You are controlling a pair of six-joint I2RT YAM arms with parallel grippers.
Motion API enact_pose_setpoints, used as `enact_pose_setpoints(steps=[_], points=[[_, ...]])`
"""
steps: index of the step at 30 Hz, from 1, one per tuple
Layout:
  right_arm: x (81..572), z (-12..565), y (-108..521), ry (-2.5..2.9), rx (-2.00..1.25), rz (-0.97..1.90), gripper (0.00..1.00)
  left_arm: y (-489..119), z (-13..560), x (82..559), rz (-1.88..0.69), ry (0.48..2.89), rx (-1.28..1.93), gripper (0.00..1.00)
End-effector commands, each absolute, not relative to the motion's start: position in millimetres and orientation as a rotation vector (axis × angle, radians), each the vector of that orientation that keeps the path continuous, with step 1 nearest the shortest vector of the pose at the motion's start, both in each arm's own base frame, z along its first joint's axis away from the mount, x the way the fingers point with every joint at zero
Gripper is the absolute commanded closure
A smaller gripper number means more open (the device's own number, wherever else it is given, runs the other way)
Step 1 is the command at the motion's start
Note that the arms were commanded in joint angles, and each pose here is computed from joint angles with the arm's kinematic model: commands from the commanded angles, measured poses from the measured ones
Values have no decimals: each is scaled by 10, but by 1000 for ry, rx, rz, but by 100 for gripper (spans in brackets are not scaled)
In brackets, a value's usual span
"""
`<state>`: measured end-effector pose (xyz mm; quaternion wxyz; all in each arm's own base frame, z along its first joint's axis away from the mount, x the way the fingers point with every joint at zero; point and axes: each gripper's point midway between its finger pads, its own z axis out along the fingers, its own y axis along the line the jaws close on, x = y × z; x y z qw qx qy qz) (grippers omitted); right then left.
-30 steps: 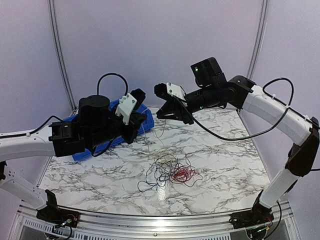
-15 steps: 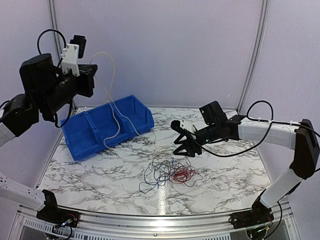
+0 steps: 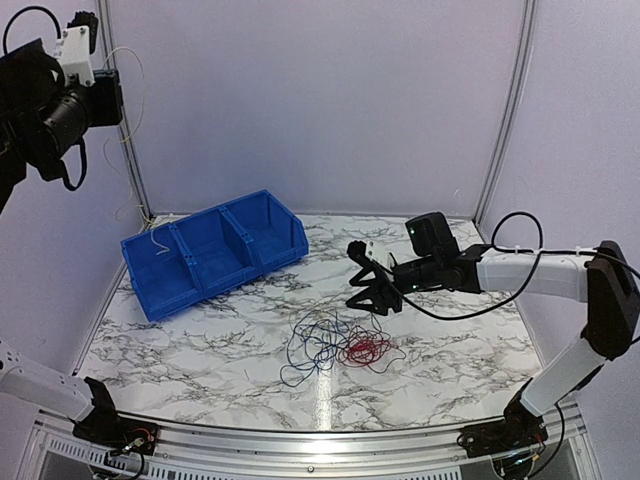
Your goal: Untangle the cables
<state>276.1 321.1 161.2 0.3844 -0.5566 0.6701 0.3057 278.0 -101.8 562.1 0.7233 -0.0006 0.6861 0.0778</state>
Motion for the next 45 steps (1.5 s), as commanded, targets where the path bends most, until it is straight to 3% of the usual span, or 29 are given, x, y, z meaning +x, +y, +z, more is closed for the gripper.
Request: enact_pose_setpoints(steps=[1,14,27,45], points=[[2821,1538,3272,1731,-1388,829,41,-1067,5737,2884,253,1519,38,100],[2910,1256,3248,1778,-1470,745,42,-847,5381,3285,425,1619,-57,100],[2974,1437,3168,1728,-1475,630,42,-484,5220,3408,446,1645,-106,100],[2984,1305,3153,1751,-1495,613,42,-106,3367,3930,396,1990,-170,100]])
